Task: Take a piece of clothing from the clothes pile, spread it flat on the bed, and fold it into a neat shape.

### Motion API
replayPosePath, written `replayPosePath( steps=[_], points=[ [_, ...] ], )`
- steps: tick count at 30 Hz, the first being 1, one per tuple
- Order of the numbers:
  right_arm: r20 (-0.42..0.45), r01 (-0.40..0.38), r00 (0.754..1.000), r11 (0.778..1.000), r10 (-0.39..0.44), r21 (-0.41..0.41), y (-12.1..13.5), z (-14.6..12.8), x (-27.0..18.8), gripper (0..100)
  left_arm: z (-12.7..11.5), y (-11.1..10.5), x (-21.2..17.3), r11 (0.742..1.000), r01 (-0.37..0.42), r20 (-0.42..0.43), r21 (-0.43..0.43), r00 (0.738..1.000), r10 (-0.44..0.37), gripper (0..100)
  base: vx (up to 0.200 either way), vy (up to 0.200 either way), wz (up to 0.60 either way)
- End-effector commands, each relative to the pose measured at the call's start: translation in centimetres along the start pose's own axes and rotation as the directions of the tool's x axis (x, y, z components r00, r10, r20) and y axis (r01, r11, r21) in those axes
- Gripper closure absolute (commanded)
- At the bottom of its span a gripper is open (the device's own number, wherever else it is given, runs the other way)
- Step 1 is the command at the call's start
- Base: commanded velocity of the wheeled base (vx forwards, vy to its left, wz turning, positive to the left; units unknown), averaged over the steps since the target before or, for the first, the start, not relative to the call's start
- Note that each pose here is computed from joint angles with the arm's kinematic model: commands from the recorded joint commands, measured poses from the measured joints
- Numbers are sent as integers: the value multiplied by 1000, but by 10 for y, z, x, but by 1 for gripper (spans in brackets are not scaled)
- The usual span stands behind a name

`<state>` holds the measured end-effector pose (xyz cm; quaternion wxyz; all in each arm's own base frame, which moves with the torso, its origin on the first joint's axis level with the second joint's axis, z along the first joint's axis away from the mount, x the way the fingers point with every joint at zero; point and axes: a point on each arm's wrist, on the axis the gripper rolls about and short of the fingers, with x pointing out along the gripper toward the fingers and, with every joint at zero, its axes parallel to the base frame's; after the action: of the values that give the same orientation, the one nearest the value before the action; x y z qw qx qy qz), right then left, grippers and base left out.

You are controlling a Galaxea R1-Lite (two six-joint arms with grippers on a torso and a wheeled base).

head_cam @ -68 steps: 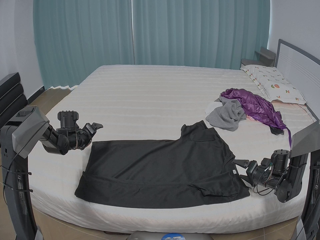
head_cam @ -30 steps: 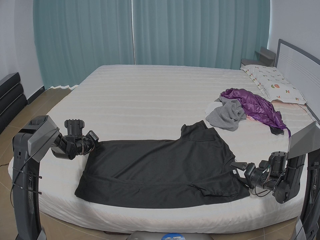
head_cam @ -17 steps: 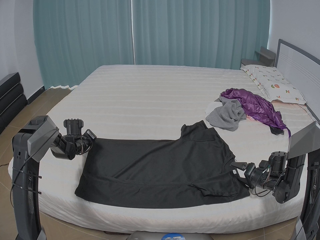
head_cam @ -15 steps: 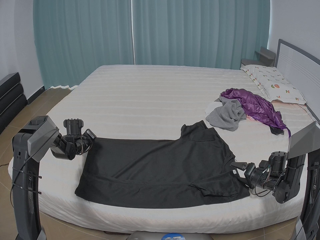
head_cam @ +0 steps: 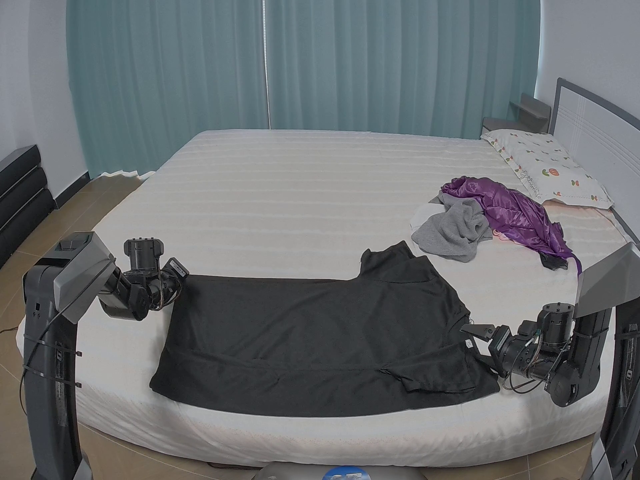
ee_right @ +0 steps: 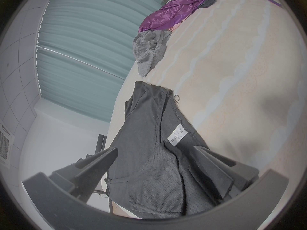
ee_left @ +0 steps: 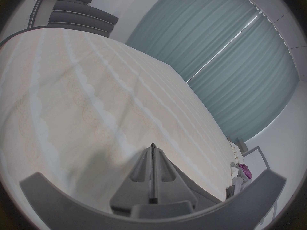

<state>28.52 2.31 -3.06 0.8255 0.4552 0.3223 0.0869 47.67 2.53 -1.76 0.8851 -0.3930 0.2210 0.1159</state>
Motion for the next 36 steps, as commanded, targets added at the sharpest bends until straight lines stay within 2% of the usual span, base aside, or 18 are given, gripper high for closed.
replayPosePath(
  steps=[1, 7, 15, 19, 28, 29, 31, 36],
  points=[
    [8, -11, 1000, 1000, 11, -5, 1, 1, 0, 0, 3, 0, -1, 1000, 2, 5, -5, 1000, -2, 100, 0, 0, 0],
    [48, -33, 998, 999, 34, -21, 10, 9, -5, 0, 3, -2, -2, 1000, 5, 6, -4, 1000, -5, 100, 0, 0, 0],
    [105, -108, 988, 991, 116, -82, 35, 22, -2, 0, 0, -1, -1, 1000, 3, -1, -8, 1000, -3, 100, 0, 0, 0],
    [138, -77, 986, 992, 91, -103, 39, 19, 24, 0, -1, -2, -2, 999, 2, -7, -34, 1000, -2, 100, 0, 0, 0],
    [93, -21, 995, 985, 37, -173, 50, 37, 72, 0, -6, 3, -4, 999, -15, -25, -38, 1000, 14, 100, 0, 0, 0],
    [71, -4, 997, 975, 21, -221, 55, 36, 86, 0, -6, 3, -4, 999, -13, -25, -38, 1000, 12, 100, 0, 0, 0],
    [92, 5, 996, 968, 19, -250, 65, 41, 100, 0, -7, 4, -4, 999, -16, -27, -38, 1000, 15, 100, 0, 0, 0],
    [116, 29, 993, 965, 2, -260, 82, 60, 133, 0, -8, 5, -5, 999, -19, -32, -36, 999, 18, 100, 0, 0, 0]
  ],
)
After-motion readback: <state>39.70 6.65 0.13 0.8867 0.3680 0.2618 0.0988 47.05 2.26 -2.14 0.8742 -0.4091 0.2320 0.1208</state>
